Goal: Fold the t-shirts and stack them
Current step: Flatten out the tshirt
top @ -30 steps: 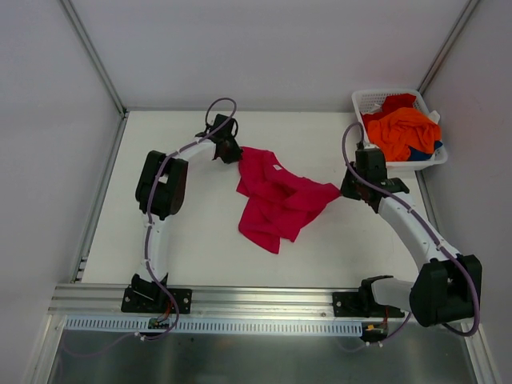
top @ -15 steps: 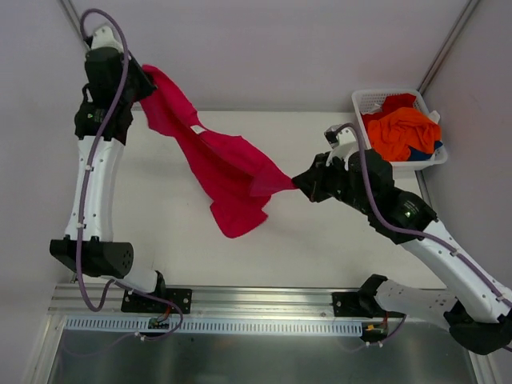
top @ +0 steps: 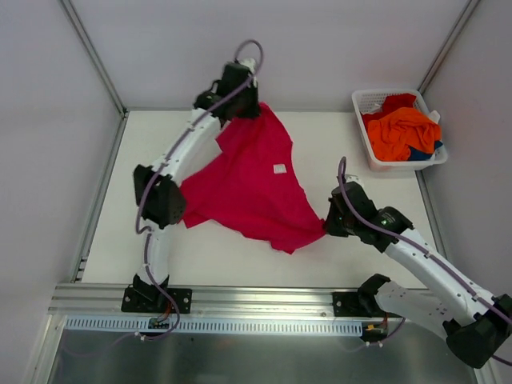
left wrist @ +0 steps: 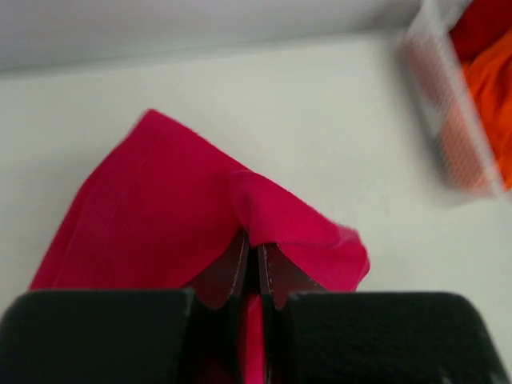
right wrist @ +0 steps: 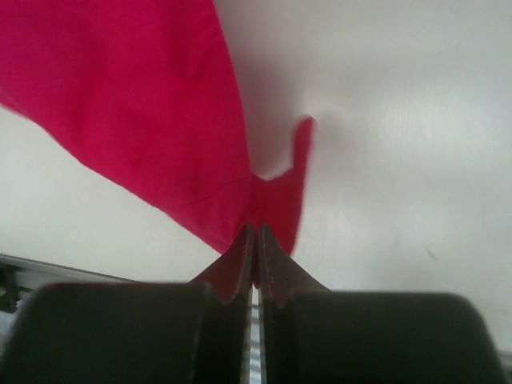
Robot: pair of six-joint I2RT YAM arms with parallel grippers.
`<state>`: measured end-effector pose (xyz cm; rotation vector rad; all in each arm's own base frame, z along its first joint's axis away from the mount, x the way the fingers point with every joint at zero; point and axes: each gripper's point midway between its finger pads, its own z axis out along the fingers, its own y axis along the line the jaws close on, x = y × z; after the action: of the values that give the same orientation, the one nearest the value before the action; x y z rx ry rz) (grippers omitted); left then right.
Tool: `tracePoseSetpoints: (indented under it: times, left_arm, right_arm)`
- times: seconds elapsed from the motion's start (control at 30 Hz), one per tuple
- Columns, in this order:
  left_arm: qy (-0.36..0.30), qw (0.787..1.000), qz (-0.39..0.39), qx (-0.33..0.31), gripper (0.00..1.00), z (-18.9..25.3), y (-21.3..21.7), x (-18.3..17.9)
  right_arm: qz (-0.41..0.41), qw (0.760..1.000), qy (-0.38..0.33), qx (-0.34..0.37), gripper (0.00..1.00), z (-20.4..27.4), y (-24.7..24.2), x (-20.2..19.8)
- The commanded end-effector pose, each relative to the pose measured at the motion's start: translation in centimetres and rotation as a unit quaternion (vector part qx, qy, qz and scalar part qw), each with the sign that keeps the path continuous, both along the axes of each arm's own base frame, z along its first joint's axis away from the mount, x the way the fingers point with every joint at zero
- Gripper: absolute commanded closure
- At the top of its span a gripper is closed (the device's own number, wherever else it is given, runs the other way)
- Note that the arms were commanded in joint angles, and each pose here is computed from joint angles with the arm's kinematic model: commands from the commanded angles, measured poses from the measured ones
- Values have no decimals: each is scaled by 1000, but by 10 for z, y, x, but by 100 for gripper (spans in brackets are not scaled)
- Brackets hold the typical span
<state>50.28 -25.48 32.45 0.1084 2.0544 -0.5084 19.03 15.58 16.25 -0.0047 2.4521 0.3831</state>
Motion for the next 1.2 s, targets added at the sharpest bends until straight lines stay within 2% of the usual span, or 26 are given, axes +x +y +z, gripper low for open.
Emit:
tracePoseSetpoints:
  times: [0.0, 0.07, 0.1, 0.13, 0.17, 0.2, 0.23, 0.27, 0.3, 0.33, 0.47, 0.5, 0.57, 0.6, 0.67, 0.7, 0.73, 0.87, 0.93, 1.0, 1.03, 1.07, 1.17]
  left_arm:
    - [94, 993, -72, 24, 100, -82, -77, -28]
    - [102, 989, -103, 30, 100, -108, -113, -28]
    - [102, 986, -125, 30, 100, -112, -133, -37]
    - [104, 985, -133, 28, 94, -119, -144, -36]
    - [109, 984, -142, 20, 68, -120, -150, -39]
    - [108, 984, -140, 15, 42, -118, -150, -38]
    - [106, 985, -135, 14, 19, -112, -145, -37]
    - [102, 986, -128, 14, 1, -107, -138, -35]
    - [100, 989, -113, 12, 1, -94, -116, -32]
    - [102, 989, -102, 9, 1, -89, -100, -31]
    - [140, 989, -39, -33, 1, -65, -9, -47]
    - [154, 987, -22, -32, 1, -67, 17, -68]
    - [171, 984, 23, -32, 1, -77, 62, -82]
    - [188, 981, 44, -22, 1, -91, 83, -108]
    - [218, 972, 85, -35, 1, -110, 110, -131]
    - [248, 963, 100, -38, 1, -132, 122, -158]
    - [271, 952, 129, -58, 1, -143, 133, -169]
    - [360, 903, 210, -103, 4, -202, 155, -232]
    - [376, 885, 244, -125, 5, -212, 156, -245]
    - [380, 876, 266, -133, 7, -222, 160, -255]
    - [359, 882, 277, -131, 9, -220, 165, -247]
    - [364, 879, 280, -125, 9, -231, 166, -251]
    - [352, 891, 259, -123, 14, -241, 162, -235]
  right_arm:
    - [-105, 993, 56, -9, 99, -22, -48, -17]
    - [-101, 992, 71, -12, 99, -30, -55, -25]
    - [-100, 992, 76, -28, 96, -32, -63, -27]
    - [-98, 992, 75, -33, 87, -29, -66, -26]
    - [-93, 992, 73, -35, 73, -22, -66, -24]
    - [-92, 992, 70, -42, 41, -17, -70, -20]
    - [-89, 993, 68, -41, 28, -11, -69, -16]
    - [-86, 994, 59, -36, 18, 5, -66, -5]
    - [-76, 995, 57, -34, 5, 14, -65, 2]
    - [-68, 996, 53, -32, 1, 23, -63, 9]
    - [-37, 998, 36, -27, 0, 63, -52, 62]
    - [-11, 999, 37, -9, 0, 70, -35, 81]
    - [14, 1000, 21, 4, 1, 76, -18, 108]
    - [30, 999, 33, 22, 0, 71, -2, 127]
    - [56, 997, 12, 46, 1, 71, 22, 152]
    - [72, 996, 3, 51, 1, 68, 32, 162]
    - [88, 995, -8, 44, 0, 58, 42, 180]
    - [122, 991, 13, 46, 0, 32, 74, 202]
    - [125, 991, 21, 43, 0, 14, 82, 212]
    - [140, 990, 12, 32, 1, 1, 88, 220]
    - [143, 989, 24, 24, 0, -15, 91, 225]
    - [147, 989, 26, 19, 0, -21, 93, 229]
    - [146, 989, 36, 3, 1, -43, 97, 247]
